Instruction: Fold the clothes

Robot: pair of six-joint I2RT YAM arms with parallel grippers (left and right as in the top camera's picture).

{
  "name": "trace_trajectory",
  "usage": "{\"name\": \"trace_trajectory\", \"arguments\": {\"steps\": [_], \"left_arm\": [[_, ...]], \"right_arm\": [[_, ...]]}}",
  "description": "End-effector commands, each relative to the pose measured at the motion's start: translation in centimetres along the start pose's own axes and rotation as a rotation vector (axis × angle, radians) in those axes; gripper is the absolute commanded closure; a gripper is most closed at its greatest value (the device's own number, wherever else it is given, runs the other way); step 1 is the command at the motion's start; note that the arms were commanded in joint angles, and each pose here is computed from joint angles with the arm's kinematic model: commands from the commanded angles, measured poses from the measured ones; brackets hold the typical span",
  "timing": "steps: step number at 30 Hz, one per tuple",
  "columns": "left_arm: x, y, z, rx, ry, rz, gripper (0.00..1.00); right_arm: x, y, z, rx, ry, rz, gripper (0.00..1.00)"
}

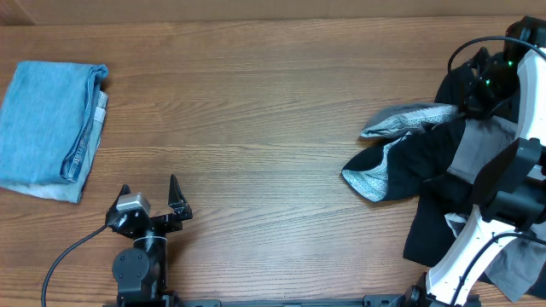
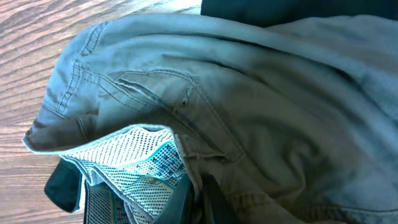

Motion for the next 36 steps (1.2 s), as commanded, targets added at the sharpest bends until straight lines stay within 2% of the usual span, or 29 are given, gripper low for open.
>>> {"name": "trace_trajectory", "arguments": {"steps": [1,2,4,8,9,12,16,18,19,21,22,24,26,27,28,29,32,34,35,36], "left_arm": [[0.0,-0.2,0.1,-0.020,0.002,0.015,0.00],[0.0,-0.2,0.1,-0.020,0.002,0.015,0.00],[0.0,-0.2,0.1,-0.020,0.002,0.015,0.00],[0.0,-0.2,0.1,-0.020,0.002,0.015,0.00],[0.0,-0.2,0.1,-0.020,0.002,0.015,0.00],[0.0,-0.2,0.1,-0.020,0.002,0.015,0.00],[0.0,-0.2,0.1,-0.020,0.002,0.015,0.00],[0.0,-0.2,0.1,-0.020,0.002,0.015,0.00],[0.0,-0.2,0.1,-0.020,0.002,0.015,0.00],[0.0,-0.2,0.1,-0.020,0.002,0.015,0.00],[0.0,-0.2,0.1,-0.020,0.002,0.015,0.00],[0.0,-0.2,0.1,-0.020,0.002,0.015,0.00],[0.0,-0.2,0.1,-0.020,0.002,0.015,0.00],[0.0,-0.2,0.1,-0.020,0.002,0.015,0.00],[0.0,-0.2,0.1,-0.020,0.002,0.015,0.00],[0.0,-0.2,0.1,-0.020,0.002,0.015,0.00],[0.0,-0.2,0.1,-0.020,0.002,0.015,0.00],[0.0,-0.2,0.1,-0.020,0.002,0.015,0.00],[0.0,-0.2,0.1,-0.020,0.002,0.015,0.00],[0.0,-0.2,0.1,-0.020,0.002,0.015,0.00]], "right_arm": [[6.1,0.7,-0.9,-0.057,-0.176,0.060,0.96],[11.0,1.4,-1.0,-0.079,-0.325,0.088,0.96],[17.2,2.7,-0.1,-0.103,-0.536,0.103,0.96],[27.2,6.5,4.2,-0.032,-0.916,0.053,0.96],[30.1,9.0,5.5,0.079,-1.048,-0.058,0.96],[35.8,15.5,8.8,0.384,-1.302,-0.232,0.96],[38.0,24.7,11.8,0.783,-1.428,-0.393,0.96],[36.1,30.6,12.6,0.995,-1.370,-0.493,0.96],[35.0,32.2,12.3,1.038,-1.334,-0.510,0.96],[30.2,35.2,9.1,1.001,-1.169,-0.477,0.96],[28.2,35.7,7.7,0.980,-1.104,-0.455,0.96],[21.1,36.7,3.3,0.947,-0.899,-0.426,0.96],[17.0,37.0,1.4,0.923,-0.785,-0.421,0.96],[15.3,37.0,0.8,0.911,-0.740,-0.416,0.66],[14.3,36.5,0.2,0.892,-0.714,-0.398,0.19],[14.6,35.8,-0.1,0.871,-0.729,-0.364,0.10],[16.7,31.5,-0.8,0.636,-0.745,-0.281,0.06],[15.5,27.1,-0.7,0.398,-0.624,-0.197,0.09],[14.4,25.0,-0.2,0.329,-0.536,-0.141,0.16],[13.1,22.5,0.7,0.246,-0.420,-0.092,0.32]]}}
Point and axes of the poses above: each gripper's point midway between its finger pads, its own x axis back along the fingers, its own y axis along the line the jaws close on, z = x × y, the point moved 7 cm from there along x, back along the fingers, and after that the axes turned 7 degrees about x, right-handed, at the moved point
